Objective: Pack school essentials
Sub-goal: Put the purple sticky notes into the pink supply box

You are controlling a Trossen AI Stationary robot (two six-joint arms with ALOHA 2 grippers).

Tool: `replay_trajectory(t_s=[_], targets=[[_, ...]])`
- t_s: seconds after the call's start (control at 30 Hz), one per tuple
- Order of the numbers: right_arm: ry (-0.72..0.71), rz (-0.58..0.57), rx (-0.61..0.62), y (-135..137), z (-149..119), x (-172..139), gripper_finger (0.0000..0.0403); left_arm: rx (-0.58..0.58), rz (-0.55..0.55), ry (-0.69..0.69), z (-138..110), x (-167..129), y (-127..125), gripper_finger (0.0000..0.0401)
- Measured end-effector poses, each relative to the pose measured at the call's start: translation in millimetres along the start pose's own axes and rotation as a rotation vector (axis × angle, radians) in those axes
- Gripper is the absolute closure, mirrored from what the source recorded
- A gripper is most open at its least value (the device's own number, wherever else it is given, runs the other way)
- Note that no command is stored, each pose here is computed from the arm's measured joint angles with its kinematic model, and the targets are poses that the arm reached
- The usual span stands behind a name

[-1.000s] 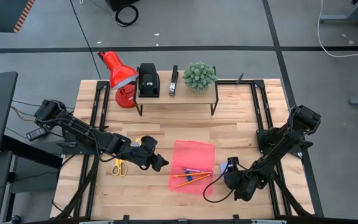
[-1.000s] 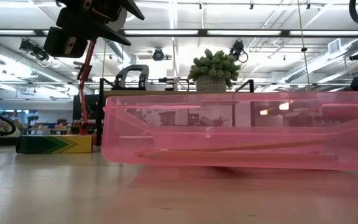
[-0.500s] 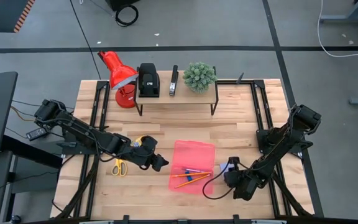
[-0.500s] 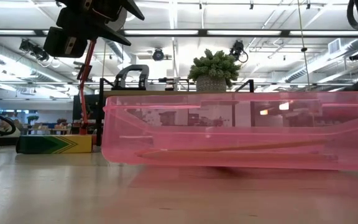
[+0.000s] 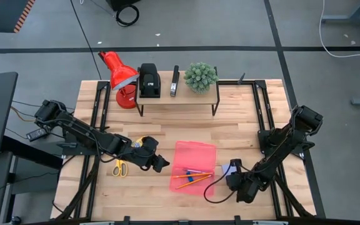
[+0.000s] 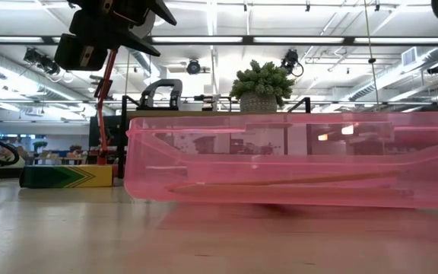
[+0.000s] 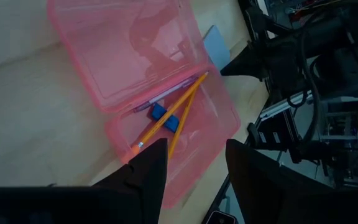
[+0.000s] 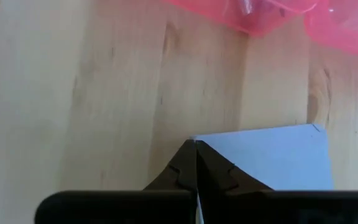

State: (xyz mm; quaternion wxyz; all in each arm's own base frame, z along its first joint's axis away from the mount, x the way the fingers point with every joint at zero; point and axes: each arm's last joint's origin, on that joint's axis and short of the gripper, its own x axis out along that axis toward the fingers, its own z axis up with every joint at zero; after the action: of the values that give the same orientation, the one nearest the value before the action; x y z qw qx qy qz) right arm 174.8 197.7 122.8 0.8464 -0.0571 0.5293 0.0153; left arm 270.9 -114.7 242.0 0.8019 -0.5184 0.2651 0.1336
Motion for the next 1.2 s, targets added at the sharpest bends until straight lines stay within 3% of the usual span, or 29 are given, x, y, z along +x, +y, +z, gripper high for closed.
replay_trajectory(t_s=[0.47, 0.6, 0.9, 1.2], targets=[[-0.123, 0.043, 0.055, -23, 9, -57, 0.0398, 0.027, 0.003, -0.002, 0, 0, 0, 0.0229], [-0.090, 0.027, 0.034, -26, 6, -59, 0.0386, 0.029, 0.005, -0.003, 0, 0, 1, 0.0229], [0.062, 0.002, -0.080, -19, -9, -45, 0.0285, 0.029, 0.007, -0.015, 0, 0, 0, 0.0229], [0.078, -0.008, -0.144, -2, -11, -12, 0.0174, 0.010, 0.004, -0.013, 0, 0, 0, 0.0229]])
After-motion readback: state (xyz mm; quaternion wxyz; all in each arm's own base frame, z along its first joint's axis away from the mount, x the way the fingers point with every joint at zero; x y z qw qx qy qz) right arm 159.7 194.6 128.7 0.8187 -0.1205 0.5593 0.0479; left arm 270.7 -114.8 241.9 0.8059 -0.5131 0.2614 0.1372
